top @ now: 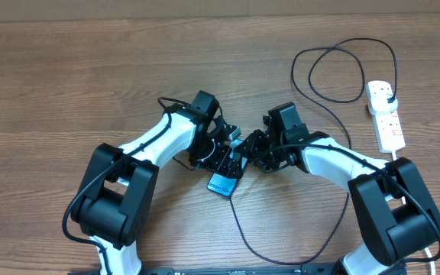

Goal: Plug charger to phone and switch on socket

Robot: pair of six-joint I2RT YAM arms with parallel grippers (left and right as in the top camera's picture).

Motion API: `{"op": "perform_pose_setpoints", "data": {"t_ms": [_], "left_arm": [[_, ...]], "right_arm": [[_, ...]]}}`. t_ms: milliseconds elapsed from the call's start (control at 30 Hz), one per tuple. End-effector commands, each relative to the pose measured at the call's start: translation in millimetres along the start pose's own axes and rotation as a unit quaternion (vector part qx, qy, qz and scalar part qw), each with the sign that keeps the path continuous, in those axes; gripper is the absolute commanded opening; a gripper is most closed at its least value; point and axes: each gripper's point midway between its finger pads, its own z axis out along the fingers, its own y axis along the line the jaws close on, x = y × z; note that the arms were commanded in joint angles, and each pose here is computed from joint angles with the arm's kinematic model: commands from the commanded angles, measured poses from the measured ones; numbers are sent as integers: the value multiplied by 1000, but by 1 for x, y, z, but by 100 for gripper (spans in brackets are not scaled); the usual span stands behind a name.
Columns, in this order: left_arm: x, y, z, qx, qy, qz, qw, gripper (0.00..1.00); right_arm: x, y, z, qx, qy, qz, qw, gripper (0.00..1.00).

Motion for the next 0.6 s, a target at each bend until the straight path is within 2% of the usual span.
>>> {"op": "perform_pose_setpoints", "data": {"t_ms": [0, 100, 567], "left_arm": [[3, 1, 7, 8, 8, 3, 1000, 95], [3, 1, 7, 8, 8, 1, 1000, 100], [3, 1, 7, 8, 8, 1, 1000, 100]], "right_arm": [[-2, 4, 1, -3, -2, -4, 1000, 36], [-2, 4, 1, -3, -2, -4, 1000, 36], [-2, 4, 1, -3, -2, -5, 1000, 24]]}}
